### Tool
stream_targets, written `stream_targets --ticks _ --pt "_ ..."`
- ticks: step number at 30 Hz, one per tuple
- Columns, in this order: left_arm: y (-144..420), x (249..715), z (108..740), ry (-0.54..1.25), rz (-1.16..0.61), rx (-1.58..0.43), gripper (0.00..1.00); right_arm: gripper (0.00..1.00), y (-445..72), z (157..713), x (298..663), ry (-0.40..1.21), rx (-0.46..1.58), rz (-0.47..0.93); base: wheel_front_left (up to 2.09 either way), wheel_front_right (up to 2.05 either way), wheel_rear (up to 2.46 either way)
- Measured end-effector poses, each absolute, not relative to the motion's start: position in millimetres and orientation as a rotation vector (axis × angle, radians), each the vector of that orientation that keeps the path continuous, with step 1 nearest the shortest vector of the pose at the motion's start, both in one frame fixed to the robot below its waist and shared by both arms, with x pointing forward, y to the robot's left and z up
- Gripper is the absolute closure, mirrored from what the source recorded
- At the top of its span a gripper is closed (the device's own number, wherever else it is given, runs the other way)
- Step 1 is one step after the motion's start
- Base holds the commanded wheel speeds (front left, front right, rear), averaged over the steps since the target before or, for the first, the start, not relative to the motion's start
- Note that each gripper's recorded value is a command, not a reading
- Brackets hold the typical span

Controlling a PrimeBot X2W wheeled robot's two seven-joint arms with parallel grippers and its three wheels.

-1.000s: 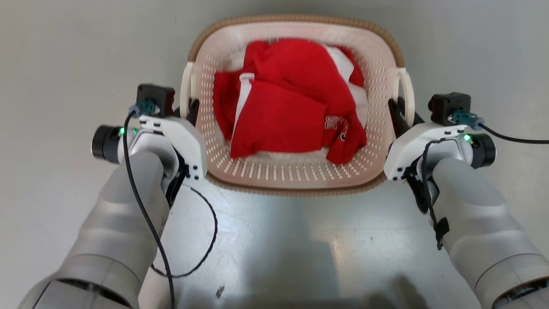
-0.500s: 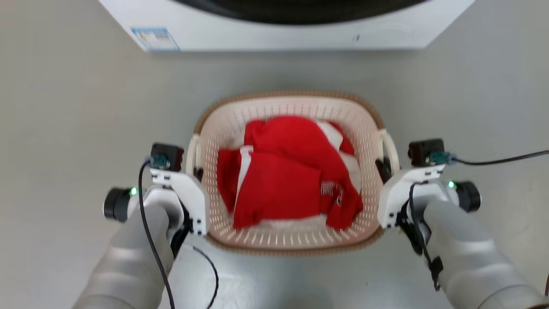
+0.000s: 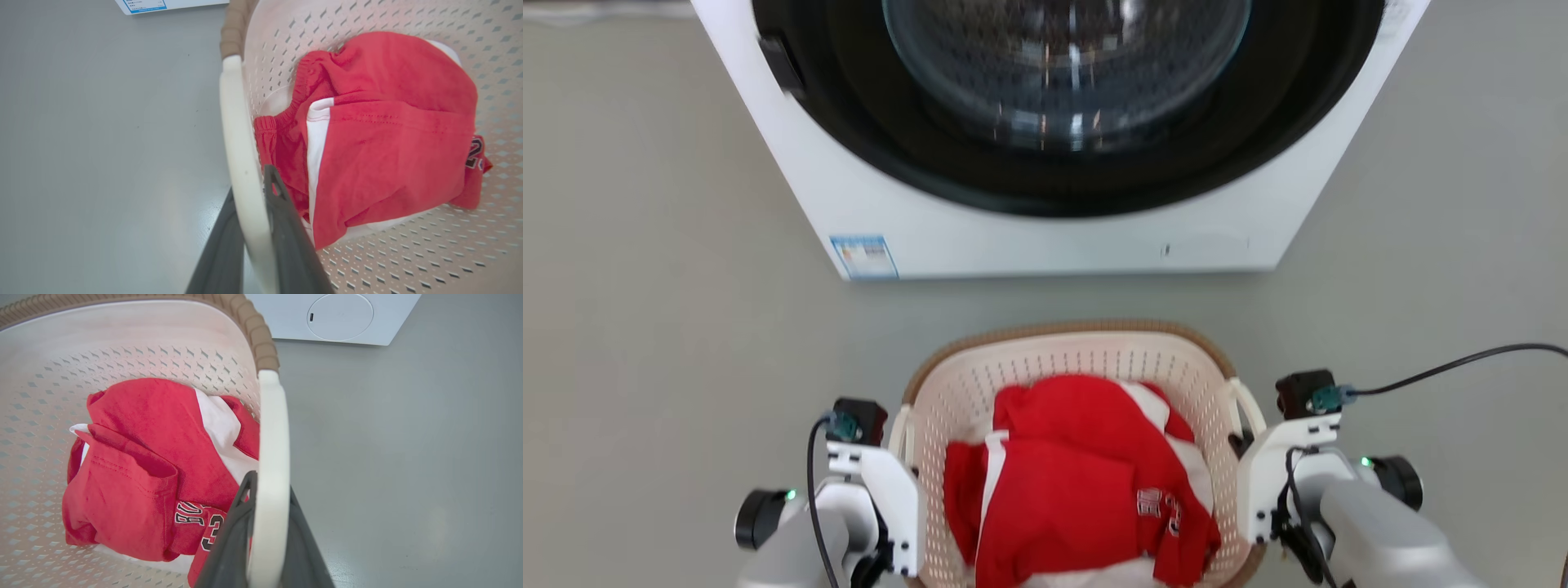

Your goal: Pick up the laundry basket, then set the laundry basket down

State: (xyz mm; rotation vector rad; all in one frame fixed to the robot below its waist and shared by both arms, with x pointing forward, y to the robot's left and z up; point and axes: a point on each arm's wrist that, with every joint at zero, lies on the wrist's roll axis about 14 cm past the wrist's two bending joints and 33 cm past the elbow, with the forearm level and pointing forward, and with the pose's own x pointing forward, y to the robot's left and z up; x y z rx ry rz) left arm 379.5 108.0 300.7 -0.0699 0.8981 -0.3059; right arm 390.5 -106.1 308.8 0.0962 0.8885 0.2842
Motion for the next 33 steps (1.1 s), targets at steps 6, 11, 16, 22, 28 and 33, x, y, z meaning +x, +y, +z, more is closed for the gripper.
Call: stream_targets --ticks 6,11,16,22,28,33 --pt "108 361 321 0.88 -0.324 -0.057 1.0 1.0 -104 331 375 0.859 0.095 0.291 0.0 0.0 0.0" --pt "109 350 330 0.87 -0.332 -0.046 1.0 1.0 -101 339 361 0.852 0.1 0.299 0.0 0.0 0.0" --pt "109 337 329 0.892 -0.338 -0.038 1.0 1.0 -99 337 343 0.874 0.119 0.303 0.0 0.0 0.0" --pt "105 332 328 0.907 -0.351 -0.037 1.0 1.0 -99 338 339 0.881 0.13 0.303 0.0 0.0 0.0" --pt "103 330 327 0.92 -0.366 -0.021 1.0 1.0 -100 338 337 0.884 0.139 0.299 0.0 0.0 0.0" --pt "102 329 327 0.927 -0.368 -0.028 1.0 1.0 -100 339 336 0.884 0.144 0.296 0.0 0.0 0.0"
